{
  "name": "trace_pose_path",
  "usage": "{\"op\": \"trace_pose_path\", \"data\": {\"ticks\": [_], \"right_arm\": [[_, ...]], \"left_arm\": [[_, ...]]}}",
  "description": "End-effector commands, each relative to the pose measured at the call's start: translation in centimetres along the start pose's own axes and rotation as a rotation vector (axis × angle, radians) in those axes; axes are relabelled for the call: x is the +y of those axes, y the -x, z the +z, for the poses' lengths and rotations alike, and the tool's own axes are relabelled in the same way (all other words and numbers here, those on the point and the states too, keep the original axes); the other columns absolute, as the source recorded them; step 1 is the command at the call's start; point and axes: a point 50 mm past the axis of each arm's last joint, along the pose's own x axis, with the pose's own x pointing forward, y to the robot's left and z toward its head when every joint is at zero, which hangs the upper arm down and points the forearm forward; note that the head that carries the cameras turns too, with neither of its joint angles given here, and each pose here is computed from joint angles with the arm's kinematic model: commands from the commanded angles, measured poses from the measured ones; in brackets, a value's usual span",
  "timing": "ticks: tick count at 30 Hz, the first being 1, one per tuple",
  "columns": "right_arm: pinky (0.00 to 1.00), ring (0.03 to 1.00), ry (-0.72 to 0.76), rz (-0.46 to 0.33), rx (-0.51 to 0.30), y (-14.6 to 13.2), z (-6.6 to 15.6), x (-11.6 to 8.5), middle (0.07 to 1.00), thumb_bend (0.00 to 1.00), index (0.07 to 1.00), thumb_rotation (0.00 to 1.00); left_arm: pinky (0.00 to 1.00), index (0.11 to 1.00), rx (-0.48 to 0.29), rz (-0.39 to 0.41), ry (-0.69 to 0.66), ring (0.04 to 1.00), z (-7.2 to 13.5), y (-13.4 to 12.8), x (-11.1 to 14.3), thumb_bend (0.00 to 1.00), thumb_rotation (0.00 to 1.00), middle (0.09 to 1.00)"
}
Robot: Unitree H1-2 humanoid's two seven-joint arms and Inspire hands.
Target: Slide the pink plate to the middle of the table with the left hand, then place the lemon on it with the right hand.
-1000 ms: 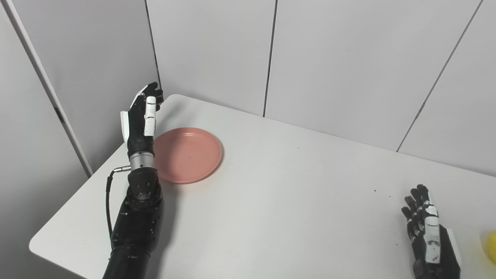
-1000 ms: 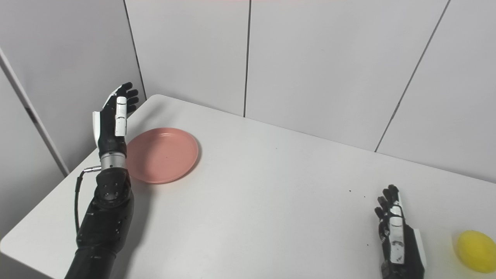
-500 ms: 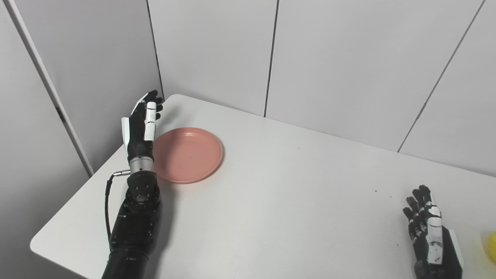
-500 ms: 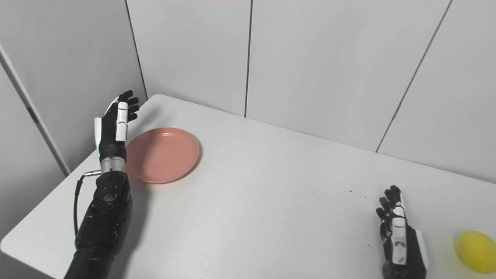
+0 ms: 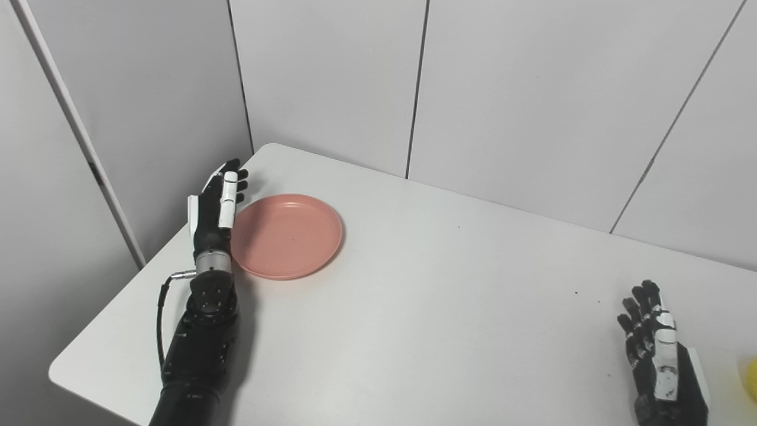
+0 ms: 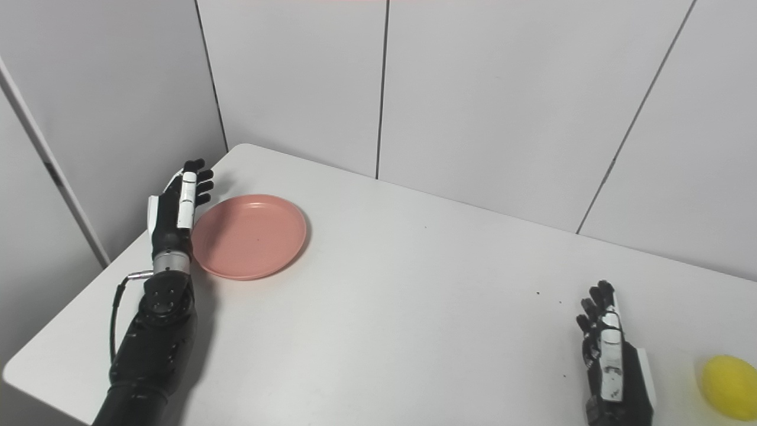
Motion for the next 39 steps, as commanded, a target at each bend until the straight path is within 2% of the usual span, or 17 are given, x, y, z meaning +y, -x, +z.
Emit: {"op": "trace_pose_path", "data": {"ticks": [1, 14, 25, 29, 35, 39], "right_arm": [[1.0, 1.0, 0.01, 0.013, -0.091, -1.1, 2.1, 0.0, 1.0, 0.68, 1.0, 1.0], [1.0, 1.0, 0.006, 0.01, -0.084, -1.1, 2.4, 0.1, 1.0, 0.68, 1.0, 1.0], [1.0, 1.0, -0.007, 0.009, -0.092, -1.0, 2.6, 0.4, 1.0, 0.66, 1.0, 1.0], [1.0, 1.0, -0.003, 0.005, -0.091, -1.1, 2.6, 0.4, 1.0, 0.66, 1.0, 1.0], [1.0, 1.0, -0.005, 0.004, -0.094, -1.2, 2.6, 0.4, 1.0, 0.65, 1.0, 1.0], [1.0, 1.0, -0.007, 0.001, -0.092, -1.2, 2.7, 0.5, 1.0, 0.65, 1.0, 1.0]], "left_arm": [[0.78, 0.782, -0.071, 0.007, 0.012, 0.791, 1.7, -1.5, 1.0, 0.66, 1.0, 0.788], [0.79, 0.78, -0.023, -0.002, 0.024, 0.79, -0.4, -1.8, 1.5, 0.66, 1.0, 0.79], [0.74, 0.779, -0.025, -0.023, 0.047, 0.769, -0.4, -1.8, 1.3, 0.66, 1.0, 0.779], [0.78, 0.798, -0.006, -0.084, 0.093, 0.794, -0.1, -1.6, 0.4, 0.66, 1.0, 0.797], [0.84, 0.799, 0.036, -0.169, 0.055, 0.819, 0.0, -1.4, -0.8, 0.64, 1.0, 0.802], [0.85, 0.799, 0.054, -0.197, 0.066, 0.823, 0.1, -1.3, -1.5, 0.64, 1.0, 0.807]]}}
